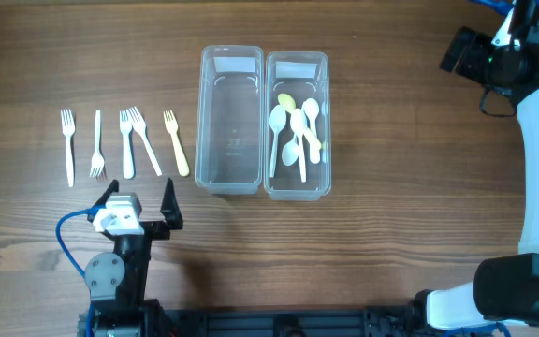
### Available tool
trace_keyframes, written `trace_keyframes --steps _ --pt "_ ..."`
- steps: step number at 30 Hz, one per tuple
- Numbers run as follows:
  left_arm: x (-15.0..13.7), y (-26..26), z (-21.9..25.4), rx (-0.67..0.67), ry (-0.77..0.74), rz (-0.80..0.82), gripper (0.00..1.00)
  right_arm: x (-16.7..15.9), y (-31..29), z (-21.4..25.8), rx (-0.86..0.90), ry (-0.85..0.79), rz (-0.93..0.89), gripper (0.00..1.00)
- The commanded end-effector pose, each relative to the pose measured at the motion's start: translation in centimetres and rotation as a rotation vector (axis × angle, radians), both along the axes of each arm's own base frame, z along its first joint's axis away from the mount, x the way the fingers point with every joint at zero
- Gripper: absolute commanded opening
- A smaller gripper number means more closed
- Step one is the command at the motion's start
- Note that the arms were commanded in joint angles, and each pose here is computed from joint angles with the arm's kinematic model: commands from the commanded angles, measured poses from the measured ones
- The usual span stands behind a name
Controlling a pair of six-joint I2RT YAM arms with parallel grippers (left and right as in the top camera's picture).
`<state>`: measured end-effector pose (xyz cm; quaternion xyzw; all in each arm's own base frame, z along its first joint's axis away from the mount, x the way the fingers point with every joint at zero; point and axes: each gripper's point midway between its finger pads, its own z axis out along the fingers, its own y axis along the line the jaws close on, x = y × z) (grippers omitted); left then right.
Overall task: Pack container
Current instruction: 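Raise the right arm aside and reach the left gripper toward the forks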
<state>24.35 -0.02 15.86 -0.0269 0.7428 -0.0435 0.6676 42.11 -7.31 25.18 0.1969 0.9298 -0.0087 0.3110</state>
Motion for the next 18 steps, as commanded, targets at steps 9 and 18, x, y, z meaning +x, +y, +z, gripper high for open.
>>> trace_keyframes --steps 9,18 --pt "-1.4 0.5 6.3 -0.054 0.145 0.047 1.00 0.1 -0.2 0.1 -0.003 -0.002 -0.017 1.00" --pt "6.9 2.9 9.1 -0.082 0.684 0.189 1.00 0.1 -0.2 0.1 -0.003 -0.002 -0.017 1.00"
